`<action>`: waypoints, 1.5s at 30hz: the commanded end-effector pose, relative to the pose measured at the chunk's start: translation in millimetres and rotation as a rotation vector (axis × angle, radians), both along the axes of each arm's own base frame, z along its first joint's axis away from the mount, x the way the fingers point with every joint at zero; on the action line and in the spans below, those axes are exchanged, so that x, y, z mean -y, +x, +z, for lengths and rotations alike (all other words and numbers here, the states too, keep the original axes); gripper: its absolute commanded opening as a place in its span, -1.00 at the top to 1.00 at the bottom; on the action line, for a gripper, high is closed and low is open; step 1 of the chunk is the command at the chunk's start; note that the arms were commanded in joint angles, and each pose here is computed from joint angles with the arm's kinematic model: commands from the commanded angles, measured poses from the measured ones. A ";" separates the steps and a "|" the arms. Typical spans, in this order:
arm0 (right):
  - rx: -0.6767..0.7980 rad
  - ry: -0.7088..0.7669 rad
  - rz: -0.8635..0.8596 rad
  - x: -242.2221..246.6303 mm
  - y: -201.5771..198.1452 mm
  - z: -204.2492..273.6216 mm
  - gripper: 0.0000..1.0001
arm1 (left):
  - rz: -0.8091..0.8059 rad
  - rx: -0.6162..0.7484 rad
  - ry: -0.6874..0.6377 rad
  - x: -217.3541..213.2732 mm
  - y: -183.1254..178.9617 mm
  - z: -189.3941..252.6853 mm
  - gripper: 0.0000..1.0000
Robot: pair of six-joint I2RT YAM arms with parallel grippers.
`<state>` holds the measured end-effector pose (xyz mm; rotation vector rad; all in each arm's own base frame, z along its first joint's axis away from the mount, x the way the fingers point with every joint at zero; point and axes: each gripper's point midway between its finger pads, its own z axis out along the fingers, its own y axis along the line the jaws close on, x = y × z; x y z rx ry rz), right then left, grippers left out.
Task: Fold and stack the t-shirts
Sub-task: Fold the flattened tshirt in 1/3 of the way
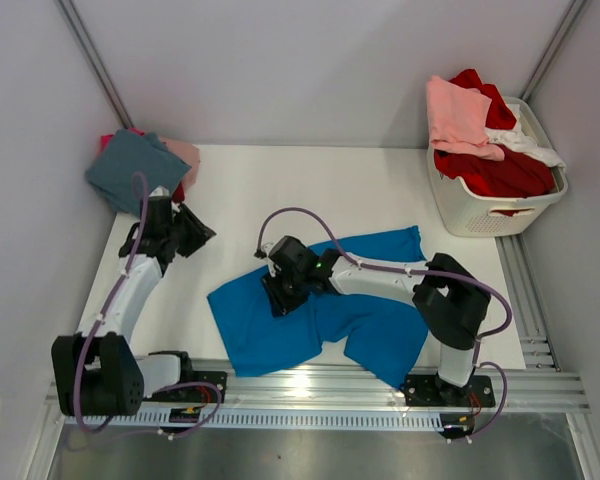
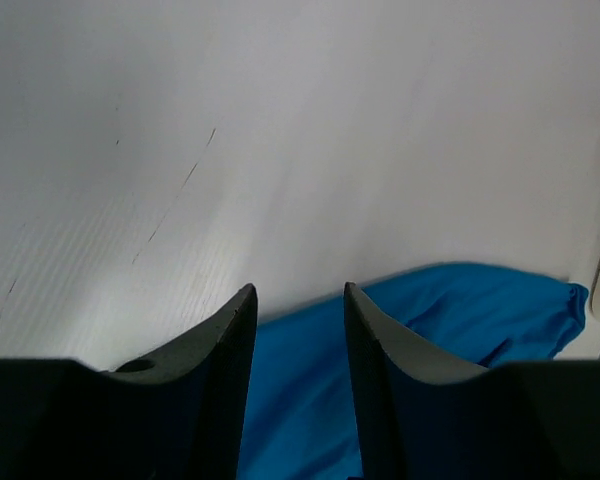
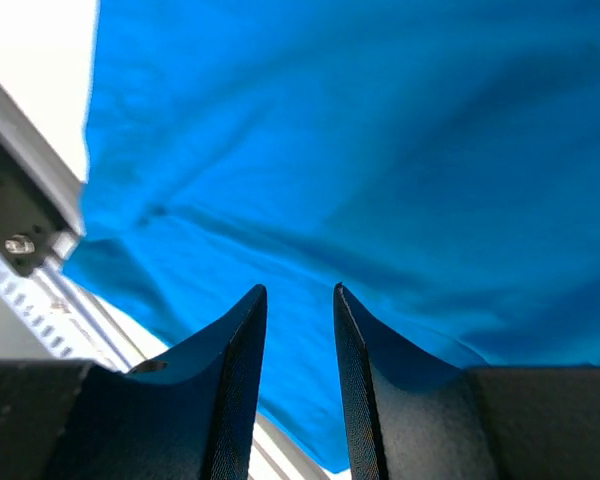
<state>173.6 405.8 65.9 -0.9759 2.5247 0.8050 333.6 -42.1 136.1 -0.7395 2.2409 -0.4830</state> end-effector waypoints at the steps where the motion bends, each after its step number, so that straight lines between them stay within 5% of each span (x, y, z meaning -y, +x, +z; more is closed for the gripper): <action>1: 0.062 -0.066 -0.027 13.4 15.3 0.9 0.26 | 0.019 -0.058 -0.024 4.5 -39.0 -10.6 0.13; 9: 0.050 -0.041 -0.099 34.9 21.8 1.9 0.25 | 0.145 -0.024 -0.009 -10.3 -98.7 -11.7 0.12; 21: 0.085 -0.065 -0.147 56.4 20.9 13.8 0.26 | 0.152 -0.375 0.029 -1.7 -146.5 -61.1 0.19; 45: 0.114 -0.014 -0.167 72.9 11.9 39.7 0.25 | 0.122 -0.343 0.047 2.8 -97.8 -88.9 0.20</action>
